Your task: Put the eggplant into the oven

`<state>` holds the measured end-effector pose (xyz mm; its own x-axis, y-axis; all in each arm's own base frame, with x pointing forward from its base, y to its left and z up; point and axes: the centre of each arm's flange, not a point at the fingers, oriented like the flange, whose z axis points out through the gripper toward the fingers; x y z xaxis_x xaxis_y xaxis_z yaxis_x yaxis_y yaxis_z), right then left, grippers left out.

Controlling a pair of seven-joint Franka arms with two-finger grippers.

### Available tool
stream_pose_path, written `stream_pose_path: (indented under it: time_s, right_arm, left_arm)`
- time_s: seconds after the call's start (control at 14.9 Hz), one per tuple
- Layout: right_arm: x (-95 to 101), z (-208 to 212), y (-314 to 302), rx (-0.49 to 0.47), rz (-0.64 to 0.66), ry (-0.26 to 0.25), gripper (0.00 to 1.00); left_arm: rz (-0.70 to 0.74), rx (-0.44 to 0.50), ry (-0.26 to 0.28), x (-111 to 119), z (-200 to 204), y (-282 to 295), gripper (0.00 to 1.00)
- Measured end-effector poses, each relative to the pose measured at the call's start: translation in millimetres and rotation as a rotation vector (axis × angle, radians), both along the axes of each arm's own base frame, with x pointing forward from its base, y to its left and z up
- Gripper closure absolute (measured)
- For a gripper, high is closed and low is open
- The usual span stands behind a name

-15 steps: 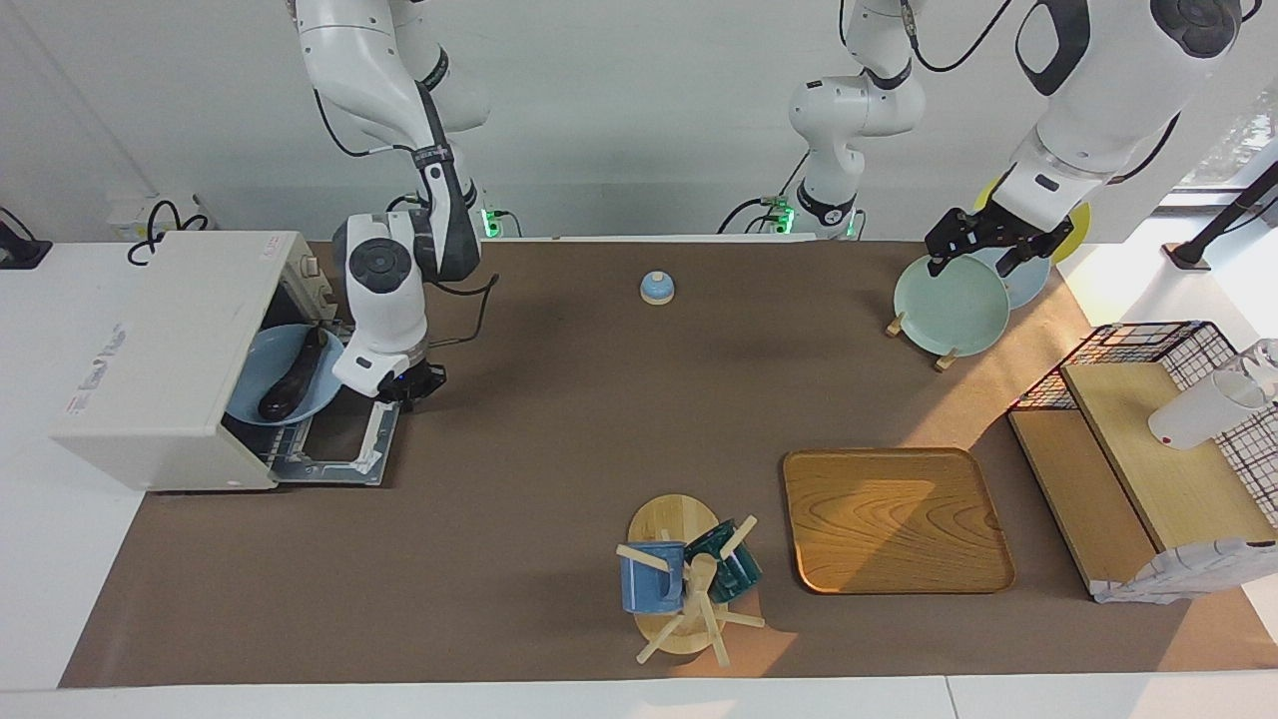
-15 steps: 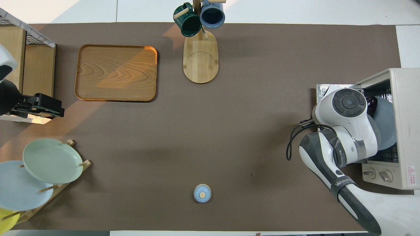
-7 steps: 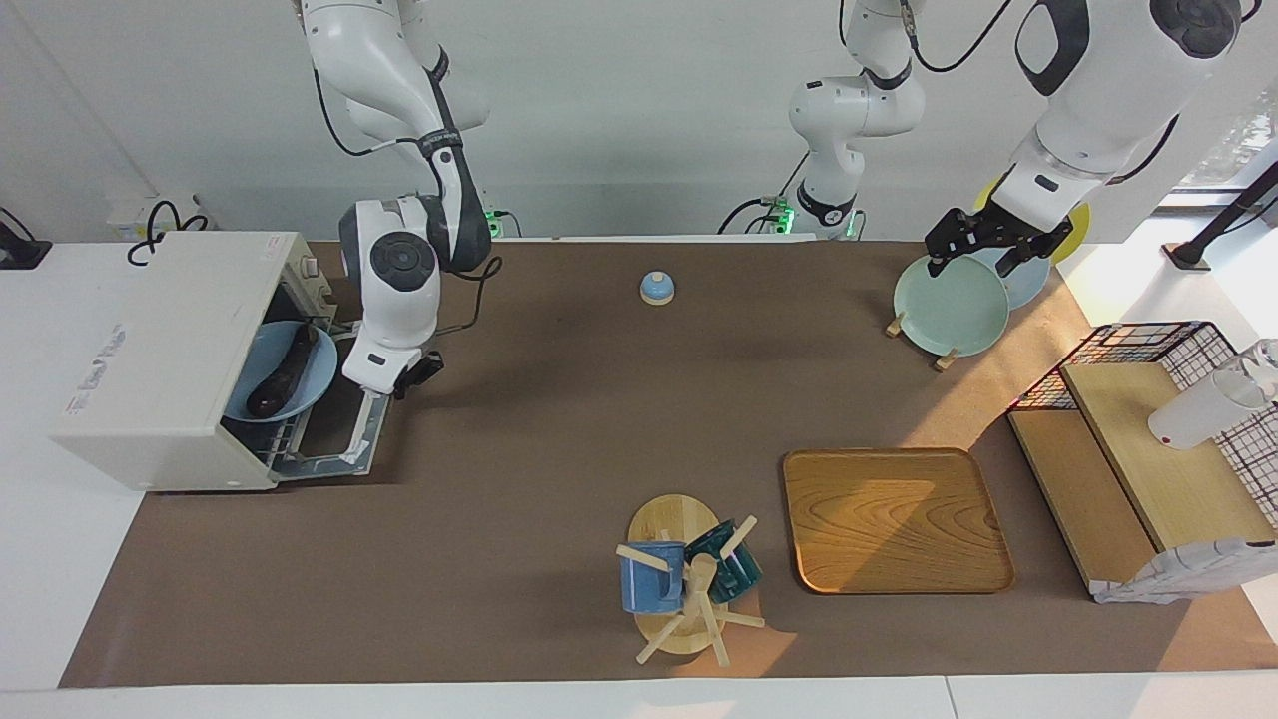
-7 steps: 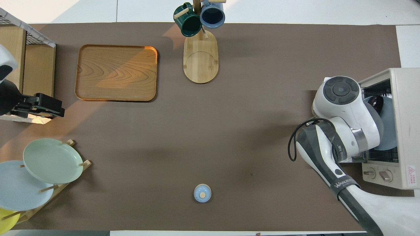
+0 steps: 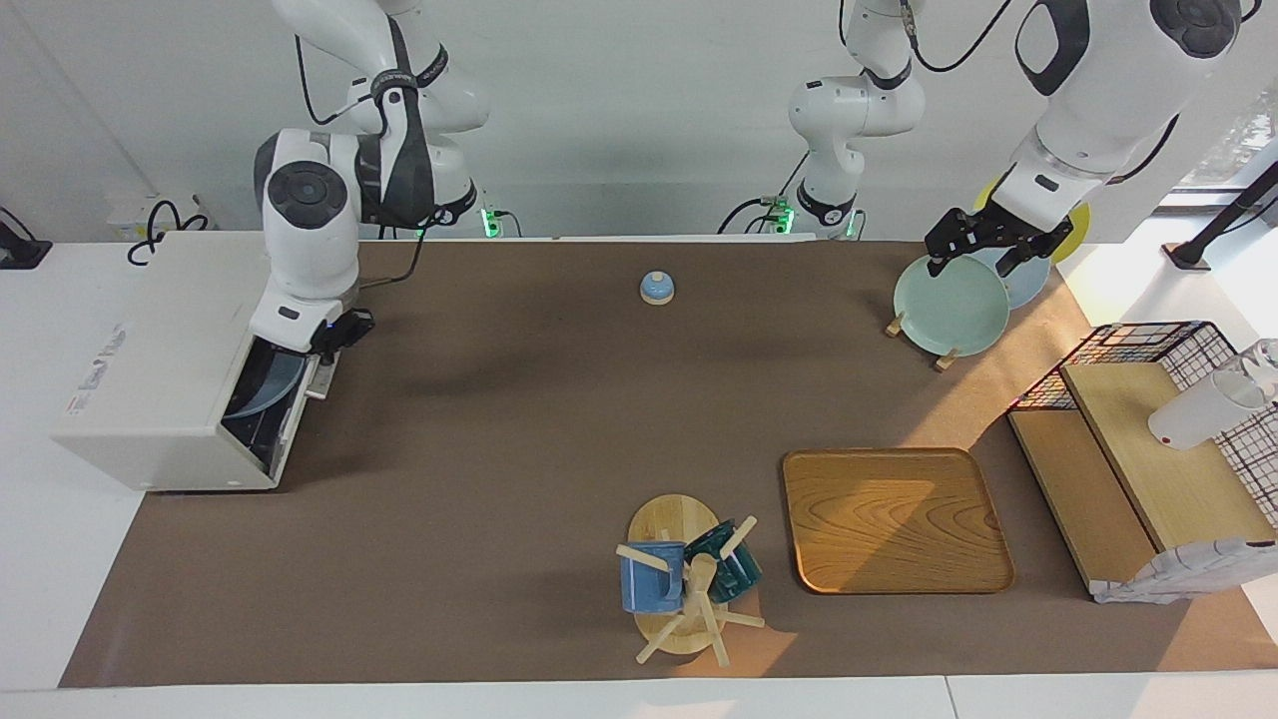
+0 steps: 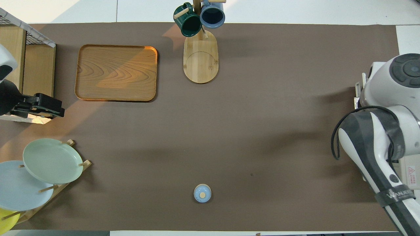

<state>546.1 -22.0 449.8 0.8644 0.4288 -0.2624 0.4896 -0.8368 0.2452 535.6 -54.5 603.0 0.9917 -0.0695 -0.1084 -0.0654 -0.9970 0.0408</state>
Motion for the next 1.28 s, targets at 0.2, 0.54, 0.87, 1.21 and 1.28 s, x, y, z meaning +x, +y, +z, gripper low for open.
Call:
stream_pose_path:
  time_s: [0.2, 0.54, 0.87, 1.21, 1.28]
  right_arm:
    - [-4.3, 7, -26, 0.007, 0.003, 0.012, 0.99]
    - [-11.4, 20, -52, 0.126, -0.107, 0.034, 0.93]
    - [-3.5, 101, -34, 0.251, -0.193, -0.029, 0.42]
    - [-3.4, 147, -17, 0.270, -0.385, -0.092, 0.00]
    - [-2.1, 147, -11, 0.269, -0.393, -0.094, 0.00]
  left_arm:
    - [0.000, 0.000, 0.000, 0, 0, 0, 0.00]
    - [0.000, 0.000, 0.000, 0, 0, 0, 0.00]
    - [0.000, 0.000, 0.000, 0, 0, 0, 0.00]
    - [0.000, 0.000, 0.000, 0, 0, 0, 0.00]
    - [0.000, 0.000, 0.000, 0, 0, 0, 0.00]
